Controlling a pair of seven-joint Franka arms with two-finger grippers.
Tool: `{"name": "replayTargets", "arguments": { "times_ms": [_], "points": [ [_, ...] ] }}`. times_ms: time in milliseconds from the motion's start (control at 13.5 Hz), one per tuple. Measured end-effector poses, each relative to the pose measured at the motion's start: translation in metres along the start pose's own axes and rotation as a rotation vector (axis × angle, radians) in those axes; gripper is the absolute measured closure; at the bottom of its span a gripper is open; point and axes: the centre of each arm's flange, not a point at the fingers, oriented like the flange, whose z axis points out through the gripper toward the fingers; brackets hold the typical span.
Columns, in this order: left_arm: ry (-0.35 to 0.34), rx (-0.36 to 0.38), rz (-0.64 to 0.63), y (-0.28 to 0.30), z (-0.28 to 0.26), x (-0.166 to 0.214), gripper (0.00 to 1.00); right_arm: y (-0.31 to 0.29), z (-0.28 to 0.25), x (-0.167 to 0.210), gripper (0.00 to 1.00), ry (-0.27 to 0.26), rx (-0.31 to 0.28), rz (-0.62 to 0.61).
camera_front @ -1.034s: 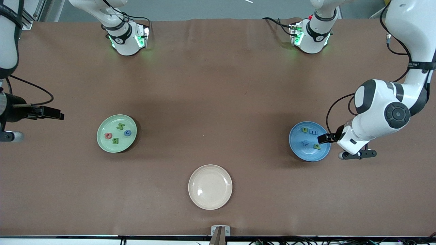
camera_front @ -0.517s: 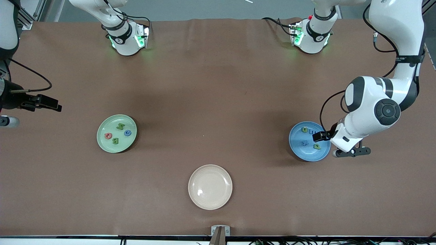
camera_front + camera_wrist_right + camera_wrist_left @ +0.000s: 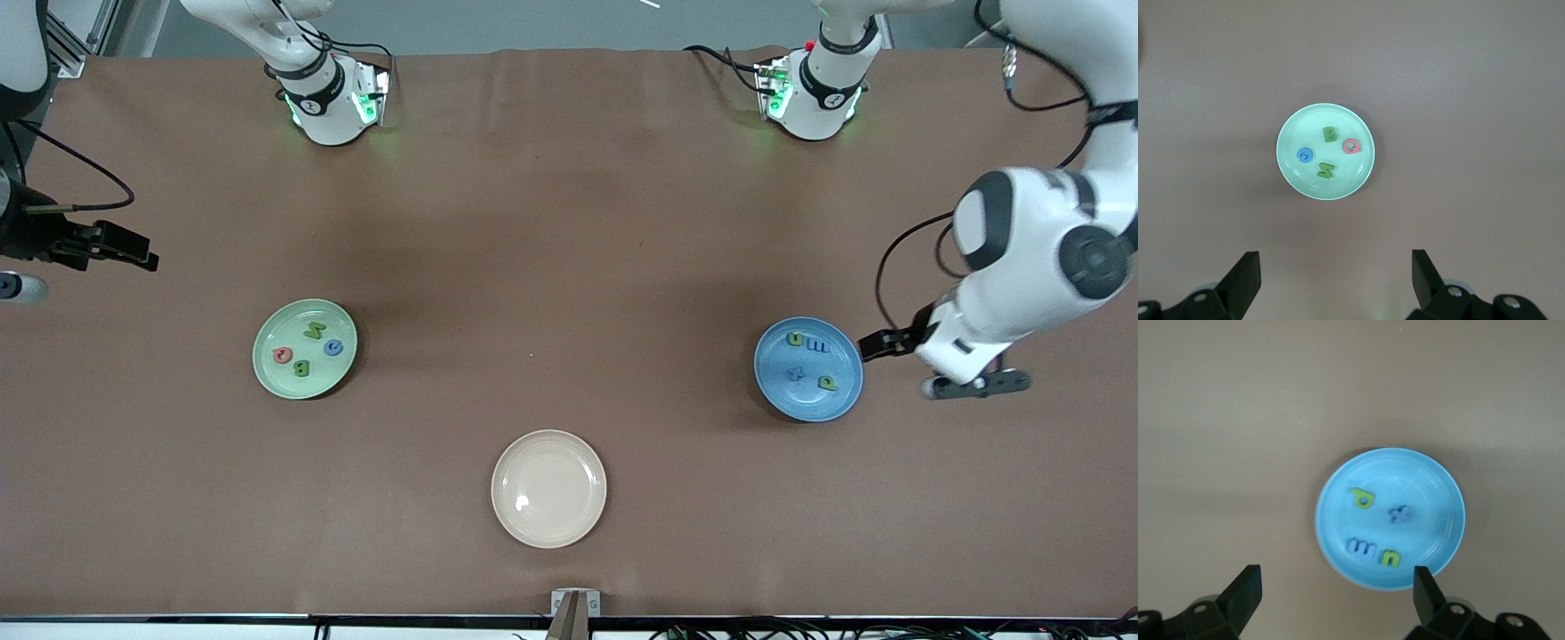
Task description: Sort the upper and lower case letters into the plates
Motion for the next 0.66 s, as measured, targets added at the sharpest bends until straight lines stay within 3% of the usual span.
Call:
{"name": "replayTargets", "arguments": {
  "times_ms": [665],
  "points": [
    [0.082, 0.004, 0.009, -0.013, -0.167, -0.061, 0.0, -0.001, -0.01, -0.006, 0.0, 0.017, -0.025, -0.007]
  ]
}}
